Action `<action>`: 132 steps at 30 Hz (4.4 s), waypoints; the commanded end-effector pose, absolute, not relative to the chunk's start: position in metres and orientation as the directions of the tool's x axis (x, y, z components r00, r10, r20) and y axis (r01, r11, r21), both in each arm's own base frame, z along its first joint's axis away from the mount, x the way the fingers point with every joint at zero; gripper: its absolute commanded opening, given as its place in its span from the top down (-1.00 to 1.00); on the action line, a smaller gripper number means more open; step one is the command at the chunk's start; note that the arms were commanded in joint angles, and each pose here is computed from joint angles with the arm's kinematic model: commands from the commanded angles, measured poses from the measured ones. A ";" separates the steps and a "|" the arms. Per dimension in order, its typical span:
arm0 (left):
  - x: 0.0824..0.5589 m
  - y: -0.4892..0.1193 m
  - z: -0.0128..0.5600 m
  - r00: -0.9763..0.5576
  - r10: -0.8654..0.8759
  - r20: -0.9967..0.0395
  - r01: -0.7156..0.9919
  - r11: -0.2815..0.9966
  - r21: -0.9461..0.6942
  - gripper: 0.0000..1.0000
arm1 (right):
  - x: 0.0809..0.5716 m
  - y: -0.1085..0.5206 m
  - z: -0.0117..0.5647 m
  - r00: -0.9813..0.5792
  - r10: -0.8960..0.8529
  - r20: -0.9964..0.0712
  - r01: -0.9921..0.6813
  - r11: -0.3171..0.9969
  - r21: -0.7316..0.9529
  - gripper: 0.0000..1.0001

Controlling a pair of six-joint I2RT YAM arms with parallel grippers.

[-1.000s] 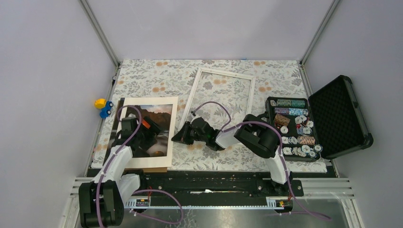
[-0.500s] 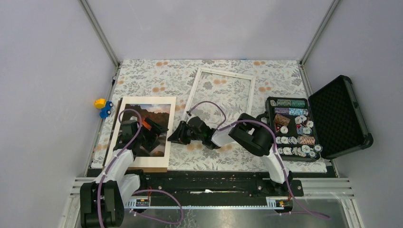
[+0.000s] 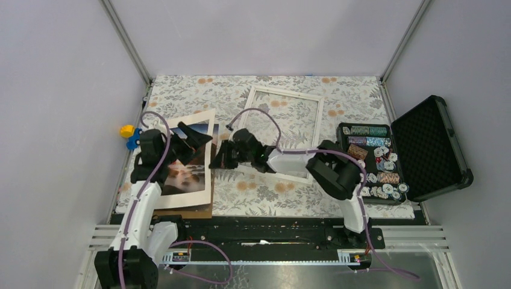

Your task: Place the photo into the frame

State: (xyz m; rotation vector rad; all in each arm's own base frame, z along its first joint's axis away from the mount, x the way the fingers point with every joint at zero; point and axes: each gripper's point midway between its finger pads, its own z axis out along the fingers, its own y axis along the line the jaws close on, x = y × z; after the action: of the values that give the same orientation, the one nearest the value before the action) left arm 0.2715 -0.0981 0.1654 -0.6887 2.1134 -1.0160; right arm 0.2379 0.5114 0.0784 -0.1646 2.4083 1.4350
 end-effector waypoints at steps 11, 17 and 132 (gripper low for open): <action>0.285 -0.117 0.285 -0.612 -0.577 -0.540 0.173 0.569 -0.804 -0.88 | 0.283 0.378 0.231 -0.895 0.097 -0.436 -0.380 0.349 0.857 1.00; 0.282 -0.167 0.291 -0.692 -0.418 -0.589 0.320 0.554 -0.769 -0.85 | 0.299 0.335 0.259 -0.888 0.203 -0.412 -0.317 0.377 0.870 1.00; 0.331 -0.192 0.164 -0.380 -0.924 0.030 -0.172 0.039 -0.984 1.00 | 0.261 0.176 0.137 -0.794 0.565 -0.225 0.189 0.580 0.792 -0.99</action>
State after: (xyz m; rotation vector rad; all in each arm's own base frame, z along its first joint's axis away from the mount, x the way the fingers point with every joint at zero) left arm 0.3268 -0.1968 0.1300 -1.1241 1.7852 -1.3100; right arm 0.2788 0.1490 0.1354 0.5007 2.3853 0.8156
